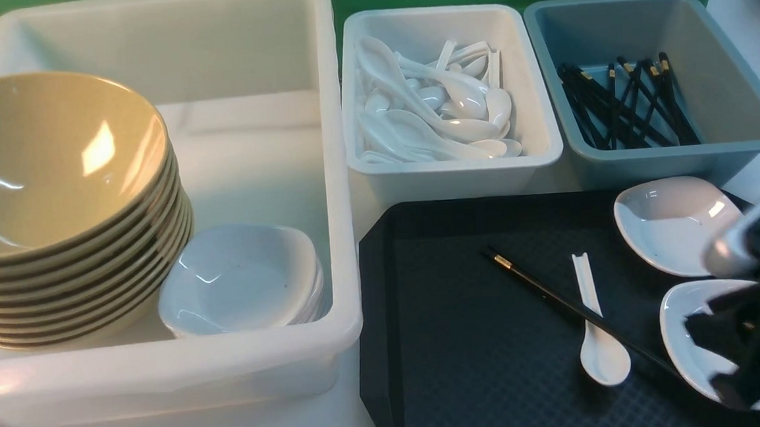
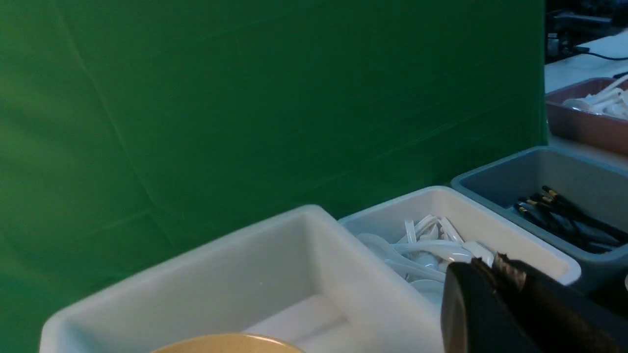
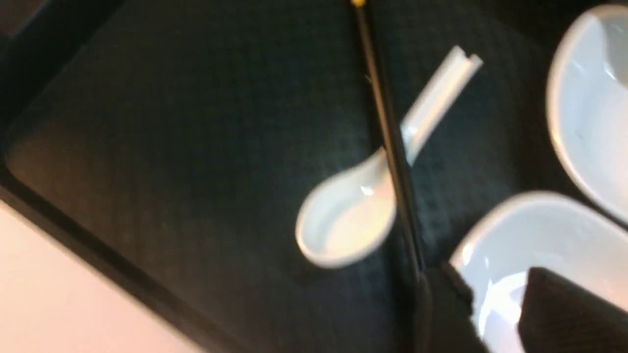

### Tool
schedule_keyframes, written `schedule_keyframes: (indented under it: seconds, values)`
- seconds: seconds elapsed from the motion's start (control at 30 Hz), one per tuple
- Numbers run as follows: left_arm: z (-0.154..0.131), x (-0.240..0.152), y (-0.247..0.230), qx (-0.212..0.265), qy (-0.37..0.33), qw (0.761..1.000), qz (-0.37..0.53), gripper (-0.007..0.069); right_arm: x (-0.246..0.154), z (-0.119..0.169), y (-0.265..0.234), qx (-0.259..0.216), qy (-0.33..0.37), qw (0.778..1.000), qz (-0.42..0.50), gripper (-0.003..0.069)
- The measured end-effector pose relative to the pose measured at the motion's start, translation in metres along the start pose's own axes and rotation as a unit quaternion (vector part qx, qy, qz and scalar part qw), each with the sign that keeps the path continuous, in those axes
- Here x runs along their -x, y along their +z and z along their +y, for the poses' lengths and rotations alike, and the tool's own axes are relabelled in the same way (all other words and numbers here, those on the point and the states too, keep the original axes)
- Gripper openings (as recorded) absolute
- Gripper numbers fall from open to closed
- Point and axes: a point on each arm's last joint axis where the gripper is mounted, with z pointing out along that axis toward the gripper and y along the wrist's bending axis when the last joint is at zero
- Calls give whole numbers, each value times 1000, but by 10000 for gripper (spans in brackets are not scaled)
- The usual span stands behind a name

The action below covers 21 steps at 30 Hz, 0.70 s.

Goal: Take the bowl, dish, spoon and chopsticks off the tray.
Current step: Use the right arm to grab the chopsticks

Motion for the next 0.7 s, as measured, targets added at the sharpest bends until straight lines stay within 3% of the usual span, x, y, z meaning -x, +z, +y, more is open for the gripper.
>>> schedule_keyframes:
  seconds: [0.17, 0.37, 0.53, 0.7]
  values:
    - [-21, -47, -13, -44, 22, 998, 46, -1, 35, 0, 39, 16, -11, 997, 76, 360]
    - [-41, -102, -16, -104, 9, 986, 127, -1, 62, -2, 86, 26, -24, 991, 127, 371]
    - [-45, -129, -11, -109, -13, 982, 155, -1, 73, 1, 111, 29, -48, 992, 115, 371]
    - [-42, -136, -4, -77, -50, 988, 126, -1, 71, 2, 142, 29, -54, 992, 113, 370]
